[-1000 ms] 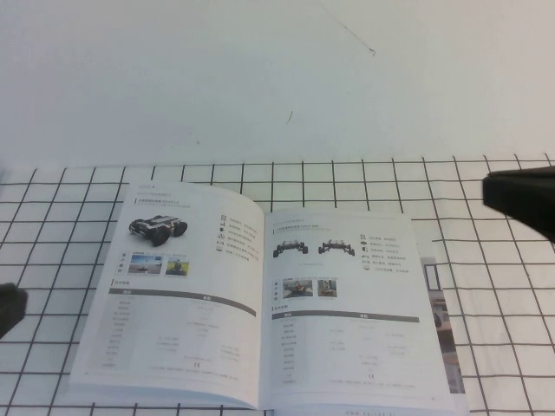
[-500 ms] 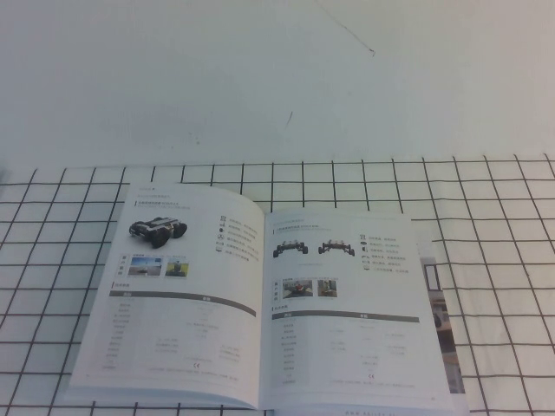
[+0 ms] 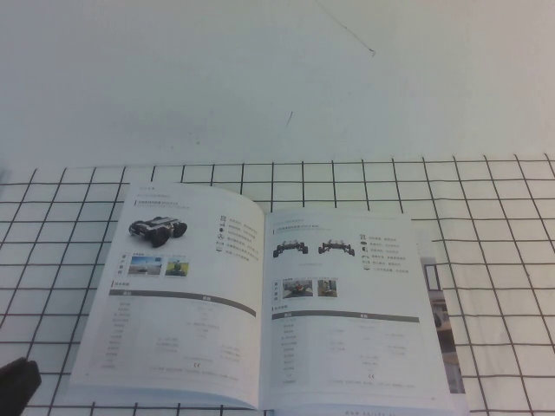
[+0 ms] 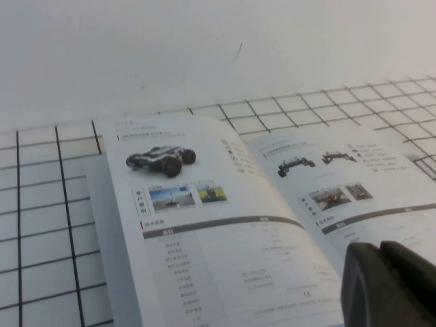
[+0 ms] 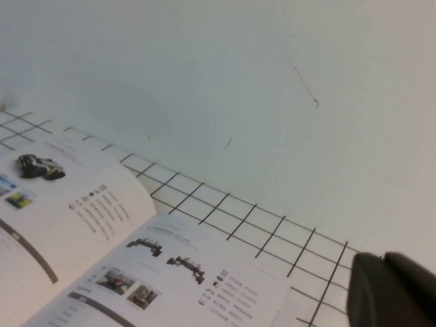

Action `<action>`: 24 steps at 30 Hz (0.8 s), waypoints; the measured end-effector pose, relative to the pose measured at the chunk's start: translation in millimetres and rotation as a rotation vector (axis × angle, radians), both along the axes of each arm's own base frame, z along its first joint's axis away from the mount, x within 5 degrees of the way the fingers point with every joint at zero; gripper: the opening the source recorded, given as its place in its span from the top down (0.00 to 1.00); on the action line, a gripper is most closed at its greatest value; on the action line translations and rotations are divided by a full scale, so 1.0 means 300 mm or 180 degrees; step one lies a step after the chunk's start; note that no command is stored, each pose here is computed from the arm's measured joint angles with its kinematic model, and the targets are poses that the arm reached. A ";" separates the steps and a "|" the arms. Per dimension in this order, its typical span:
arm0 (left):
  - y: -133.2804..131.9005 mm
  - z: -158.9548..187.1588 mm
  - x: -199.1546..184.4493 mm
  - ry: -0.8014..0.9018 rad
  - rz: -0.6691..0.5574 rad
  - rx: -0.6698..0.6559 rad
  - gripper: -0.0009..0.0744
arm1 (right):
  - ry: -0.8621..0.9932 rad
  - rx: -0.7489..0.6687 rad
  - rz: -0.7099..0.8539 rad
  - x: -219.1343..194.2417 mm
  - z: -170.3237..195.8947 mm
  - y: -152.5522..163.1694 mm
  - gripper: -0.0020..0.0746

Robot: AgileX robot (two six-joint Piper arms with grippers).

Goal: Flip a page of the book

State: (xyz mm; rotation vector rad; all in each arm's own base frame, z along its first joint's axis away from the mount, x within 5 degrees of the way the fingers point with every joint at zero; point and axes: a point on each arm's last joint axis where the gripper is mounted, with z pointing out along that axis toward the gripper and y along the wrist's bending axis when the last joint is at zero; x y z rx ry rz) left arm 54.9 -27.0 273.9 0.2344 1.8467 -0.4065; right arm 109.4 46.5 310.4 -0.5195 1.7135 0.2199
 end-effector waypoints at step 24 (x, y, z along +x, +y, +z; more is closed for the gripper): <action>-0.002 -0.041 0.006 0.0120 0.0016 -0.0005 0.99 | 0.0753 0.0245 0.0482 -0.043 -0.060 0.045 0.97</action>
